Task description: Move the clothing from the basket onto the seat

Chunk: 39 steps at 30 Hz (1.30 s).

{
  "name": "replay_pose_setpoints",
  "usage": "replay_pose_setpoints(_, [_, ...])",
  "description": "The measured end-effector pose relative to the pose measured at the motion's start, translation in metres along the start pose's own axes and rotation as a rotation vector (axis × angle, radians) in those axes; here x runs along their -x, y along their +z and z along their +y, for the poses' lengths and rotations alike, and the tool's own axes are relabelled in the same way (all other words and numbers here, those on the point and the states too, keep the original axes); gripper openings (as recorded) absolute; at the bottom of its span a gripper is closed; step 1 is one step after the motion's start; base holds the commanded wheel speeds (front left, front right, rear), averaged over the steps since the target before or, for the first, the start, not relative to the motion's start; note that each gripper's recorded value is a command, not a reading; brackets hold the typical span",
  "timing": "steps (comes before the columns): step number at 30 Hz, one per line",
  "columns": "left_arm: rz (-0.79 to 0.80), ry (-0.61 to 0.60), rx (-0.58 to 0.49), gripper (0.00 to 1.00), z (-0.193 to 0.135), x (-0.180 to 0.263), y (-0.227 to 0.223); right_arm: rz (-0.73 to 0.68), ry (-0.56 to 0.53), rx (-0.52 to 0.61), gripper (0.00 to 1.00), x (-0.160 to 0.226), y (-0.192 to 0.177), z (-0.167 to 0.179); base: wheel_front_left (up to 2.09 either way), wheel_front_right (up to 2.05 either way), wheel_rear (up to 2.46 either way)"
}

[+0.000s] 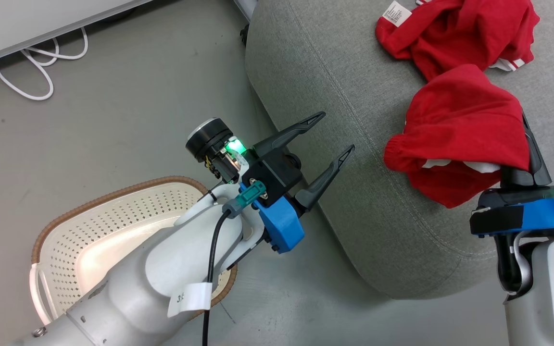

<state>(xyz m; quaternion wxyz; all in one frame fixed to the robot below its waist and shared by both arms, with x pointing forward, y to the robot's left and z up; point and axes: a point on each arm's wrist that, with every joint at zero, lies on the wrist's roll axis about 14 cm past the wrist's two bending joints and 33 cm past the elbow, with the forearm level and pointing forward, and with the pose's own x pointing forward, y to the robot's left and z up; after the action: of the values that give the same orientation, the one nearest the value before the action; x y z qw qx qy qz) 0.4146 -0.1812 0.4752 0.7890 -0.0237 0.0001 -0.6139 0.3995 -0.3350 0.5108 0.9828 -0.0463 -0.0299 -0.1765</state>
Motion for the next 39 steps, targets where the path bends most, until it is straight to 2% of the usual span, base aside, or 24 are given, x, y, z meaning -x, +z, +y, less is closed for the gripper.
replay_pose_setpoints(9, [-0.011,0.008,0.011,1.0,0.005,0.0,-0.004,-0.075,0.053,0.021,0.0,-0.026,0.021,0.019,0.0,0.0,0.0])
replay_pose_setpoints(19, [0.0,0.027,0.031,1.0,0.035,0.001,-0.033,-0.322,0.104,0.147,0.0,-0.105,0.095,0.032,0.0,0.0,0.0])
replay_pose_setpoints(21, [0.001,0.029,0.032,1.0,0.038,0.002,-0.037,-0.351,0.102,0.164,0.0,-0.113,0.104,0.031,0.0,0.0,0.0])
replay_pose_setpoints(22, [0.005,0.032,0.039,1.0,0.045,0.002,-0.045,-0.411,0.089,0.192,0.0,-0.13,0.123,0.027,0.0,0.0,0.0])
replay_pose_setpoints(24, [0.008,0.036,0.046,1.0,0.051,0.003,-0.053,-0.457,0.06,0.223,0.0,-0.144,0.138,0.017,0.0,0.0,0.0])
replay_pose_setpoints(26, [0.013,0.039,0.049,1.0,0.054,0.004,-0.058,-0.478,0.04,0.231,0.0,-0.15,0.144,0.011,0.0,0.0,0.0])
replay_pose_setpoints(27, [0.016,0.042,0.059,1.0,0.059,0.005,-0.067,-0.498,0.001,0.255,0.0,-0.161,0.149,-0.003,0.0,0.0,0.0])
replay_pose_setpoints(31, [0.027,0.055,0.074,1.0,0.07,0.008,-0.086,-0.492,-0.055,0.298,0.0,-0.18,0.144,-0.026,0.0,0.0,0.0])
replay_pose_setpoints(39, [0.053,0.071,0.105,1.0,0.083,0.016,-0.12,-0.329,-0.134,0.332,0.0,-0.195,0.076,-0.06,0.0,0.0,0.0])
